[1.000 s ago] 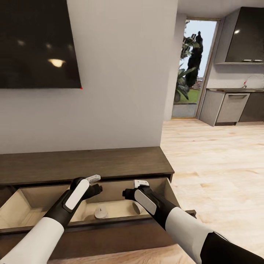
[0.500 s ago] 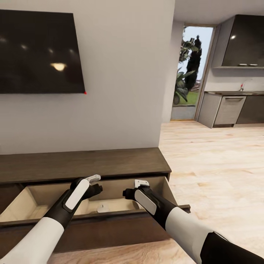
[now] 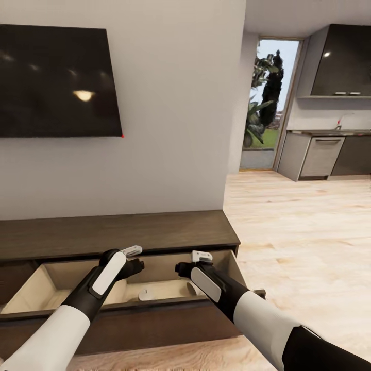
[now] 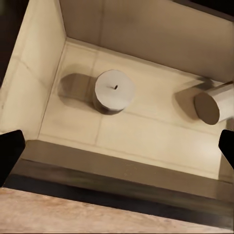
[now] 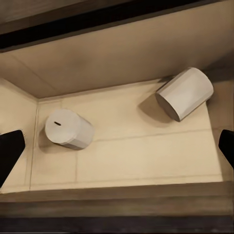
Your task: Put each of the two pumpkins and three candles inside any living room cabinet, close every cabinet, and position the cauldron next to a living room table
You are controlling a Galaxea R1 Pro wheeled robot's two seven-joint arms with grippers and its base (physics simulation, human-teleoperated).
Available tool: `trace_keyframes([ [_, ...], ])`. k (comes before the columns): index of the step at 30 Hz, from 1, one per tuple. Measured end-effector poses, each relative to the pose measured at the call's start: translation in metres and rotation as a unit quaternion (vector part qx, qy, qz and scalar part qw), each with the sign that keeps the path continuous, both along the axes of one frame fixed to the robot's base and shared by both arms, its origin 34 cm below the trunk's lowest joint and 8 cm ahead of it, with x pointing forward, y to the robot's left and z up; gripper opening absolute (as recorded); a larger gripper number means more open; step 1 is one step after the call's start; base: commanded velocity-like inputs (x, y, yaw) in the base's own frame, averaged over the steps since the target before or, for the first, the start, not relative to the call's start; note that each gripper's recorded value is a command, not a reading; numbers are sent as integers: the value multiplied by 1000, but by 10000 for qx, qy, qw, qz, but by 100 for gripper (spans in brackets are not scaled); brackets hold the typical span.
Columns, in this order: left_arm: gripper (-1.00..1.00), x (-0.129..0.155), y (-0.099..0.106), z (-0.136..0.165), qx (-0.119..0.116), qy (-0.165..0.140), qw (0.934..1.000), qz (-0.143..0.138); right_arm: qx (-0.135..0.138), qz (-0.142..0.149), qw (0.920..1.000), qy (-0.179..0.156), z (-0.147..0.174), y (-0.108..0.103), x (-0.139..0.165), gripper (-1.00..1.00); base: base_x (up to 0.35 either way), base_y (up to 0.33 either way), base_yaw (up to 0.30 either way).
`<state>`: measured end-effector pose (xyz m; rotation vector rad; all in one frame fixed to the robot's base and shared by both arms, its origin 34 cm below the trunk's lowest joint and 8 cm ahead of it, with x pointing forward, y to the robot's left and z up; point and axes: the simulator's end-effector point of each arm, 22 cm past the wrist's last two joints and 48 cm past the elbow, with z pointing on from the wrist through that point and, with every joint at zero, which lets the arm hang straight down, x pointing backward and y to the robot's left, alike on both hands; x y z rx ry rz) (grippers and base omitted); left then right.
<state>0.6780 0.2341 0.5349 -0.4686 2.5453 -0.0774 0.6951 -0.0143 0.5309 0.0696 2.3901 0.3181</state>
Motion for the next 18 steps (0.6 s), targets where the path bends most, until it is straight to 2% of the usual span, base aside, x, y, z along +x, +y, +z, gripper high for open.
trace_keyframes([
  [4, 100, 2, 0, 9, -6, 1, 10000, 7, -28, 0, 10000, -31, 10, -1, 3, 100, -84, 22, 0],
  [18, 100, 9, 0, 40, -2, 4, 10000, -2, 31, -25, 9999, -167, 47, 1, 14, 100, -4, 1, 0],
])
